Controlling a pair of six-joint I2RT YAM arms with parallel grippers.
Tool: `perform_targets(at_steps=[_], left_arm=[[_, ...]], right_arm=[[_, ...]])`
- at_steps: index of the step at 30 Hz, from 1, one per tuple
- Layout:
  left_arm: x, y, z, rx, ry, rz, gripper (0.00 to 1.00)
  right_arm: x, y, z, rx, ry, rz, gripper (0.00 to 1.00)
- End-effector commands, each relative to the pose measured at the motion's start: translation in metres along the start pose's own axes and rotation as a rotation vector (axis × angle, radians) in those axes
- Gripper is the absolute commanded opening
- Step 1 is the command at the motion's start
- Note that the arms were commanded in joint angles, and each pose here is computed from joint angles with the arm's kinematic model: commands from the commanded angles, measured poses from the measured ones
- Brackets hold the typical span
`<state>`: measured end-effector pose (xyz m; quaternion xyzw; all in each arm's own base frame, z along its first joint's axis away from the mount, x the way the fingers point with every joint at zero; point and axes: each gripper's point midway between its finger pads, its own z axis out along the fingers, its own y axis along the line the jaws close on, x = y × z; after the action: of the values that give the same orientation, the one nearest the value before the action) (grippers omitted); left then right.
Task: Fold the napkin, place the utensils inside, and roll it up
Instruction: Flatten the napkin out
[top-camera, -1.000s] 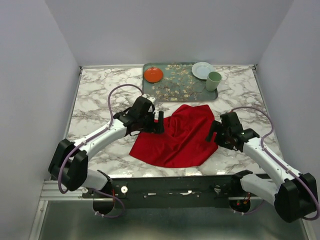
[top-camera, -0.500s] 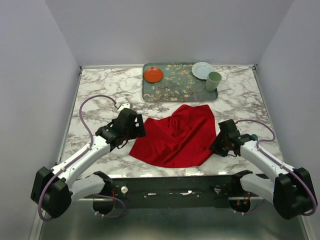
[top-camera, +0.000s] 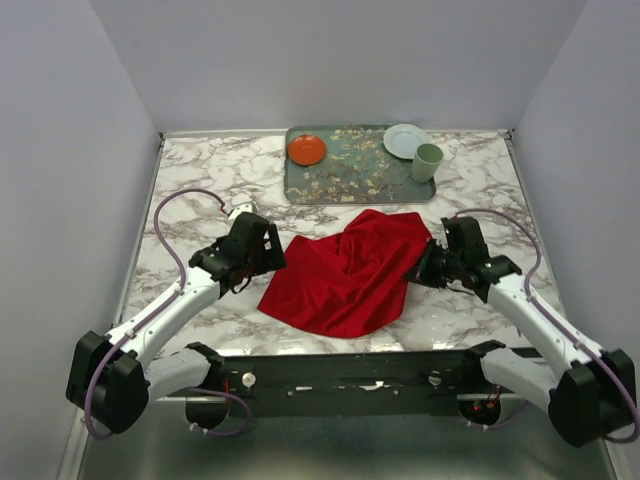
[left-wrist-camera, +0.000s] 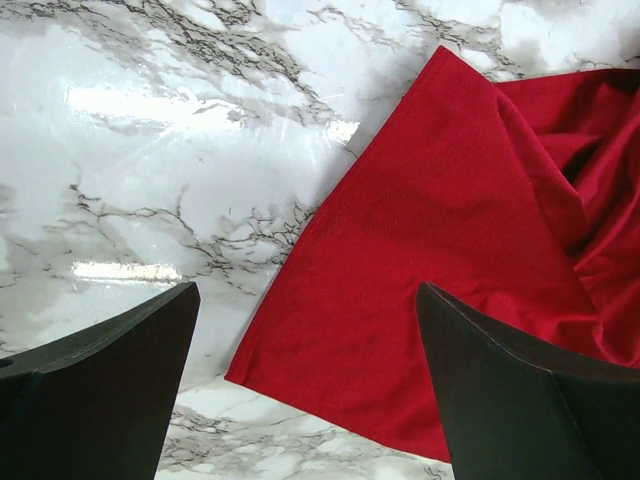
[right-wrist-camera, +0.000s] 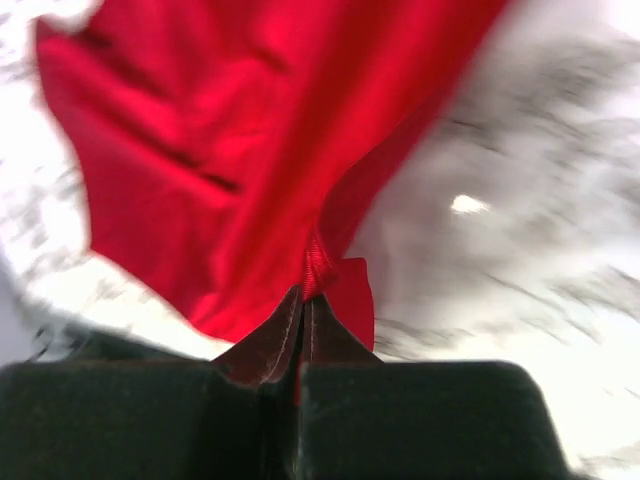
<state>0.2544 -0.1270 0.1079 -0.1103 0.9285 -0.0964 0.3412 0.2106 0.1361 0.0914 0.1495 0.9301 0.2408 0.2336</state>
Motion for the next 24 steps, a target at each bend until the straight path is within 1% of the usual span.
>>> perform_targets(at_steps=[1,2,3,4,5,6,7,8,10,12,13,14,15,16,17,18,20,24], left_arm=[[-0.011,-0.009,-0.002,0.036,-0.013,0.001,0.99],[-0.012,-0.011,-0.004,0.049,-0.012,-0.006,0.99],[-0.011,-0.013,-0.005,0.059,-0.01,-0.009,0.99],[-0.01,-0.017,-0.007,0.086,-0.006,-0.01,0.99],[-0.01,-0.018,-0.008,0.095,-0.009,-0.011,0.99],[-0.007,-0.018,-0.007,0.102,0.0,-0.004,0.99],[-0.008,-0.019,-0.007,0.112,-0.004,-0.001,0.99],[-0.008,-0.023,-0.008,0.131,0.002,0.005,0.99],[-0.01,-0.025,-0.009,0.14,0.004,0.022,0.99],[-0.01,-0.029,-0.009,0.159,0.012,0.03,0.99],[-0.009,-0.03,-0.008,0.161,0.017,0.033,0.99],[-0.008,-0.03,-0.008,0.164,0.021,0.034,0.99],[-0.006,-0.032,-0.008,0.174,0.032,0.034,0.99],[-0.004,-0.033,-0.007,0.18,0.038,0.033,0.99],[-0.003,-0.034,-0.007,0.186,0.046,0.034,0.99],[0.0,-0.035,-0.007,0.195,0.057,0.033,0.99],[0.002,-0.034,-0.007,0.194,0.064,0.029,0.99],[0.004,-0.029,-0.007,0.189,0.051,0.013,0.99]], right_arm=[[-0.019,0.072,0.007,-0.253,0.129,-0.092,0.14],[-0.025,0.073,0.007,-0.229,0.11,-0.066,0.38],[-0.031,0.074,0.004,-0.218,0.08,-0.065,0.56],[-0.029,0.066,0.004,-0.193,0.065,-0.06,0.67],[-0.034,0.057,0.001,-0.157,0.003,-0.077,0.76],[-0.033,0.048,0.002,-0.131,-0.01,-0.083,0.8],[-0.022,0.032,0.008,-0.088,0.01,-0.086,0.82],[-0.021,0.019,0.012,-0.034,0.0,-0.096,0.82],[-0.011,0.002,0.02,0.022,0.03,-0.082,0.82],[-0.001,-0.016,0.031,0.09,0.059,-0.049,0.68],[0.0,-0.019,0.035,0.095,0.059,-0.047,0.63],[0.005,-0.026,0.038,0.116,0.068,-0.036,0.62],[0.009,-0.031,0.043,0.136,0.086,-0.031,0.62],[0.008,-0.031,0.047,0.133,0.08,-0.023,0.64],[0.012,-0.028,0.051,0.11,0.103,-0.015,0.68],[0.015,-0.027,0.053,0.101,0.118,0.001,0.68],[0.024,-0.025,0.06,0.089,0.151,0.077,0.71],[0.029,-0.023,0.07,0.035,0.118,0.171,0.71]])
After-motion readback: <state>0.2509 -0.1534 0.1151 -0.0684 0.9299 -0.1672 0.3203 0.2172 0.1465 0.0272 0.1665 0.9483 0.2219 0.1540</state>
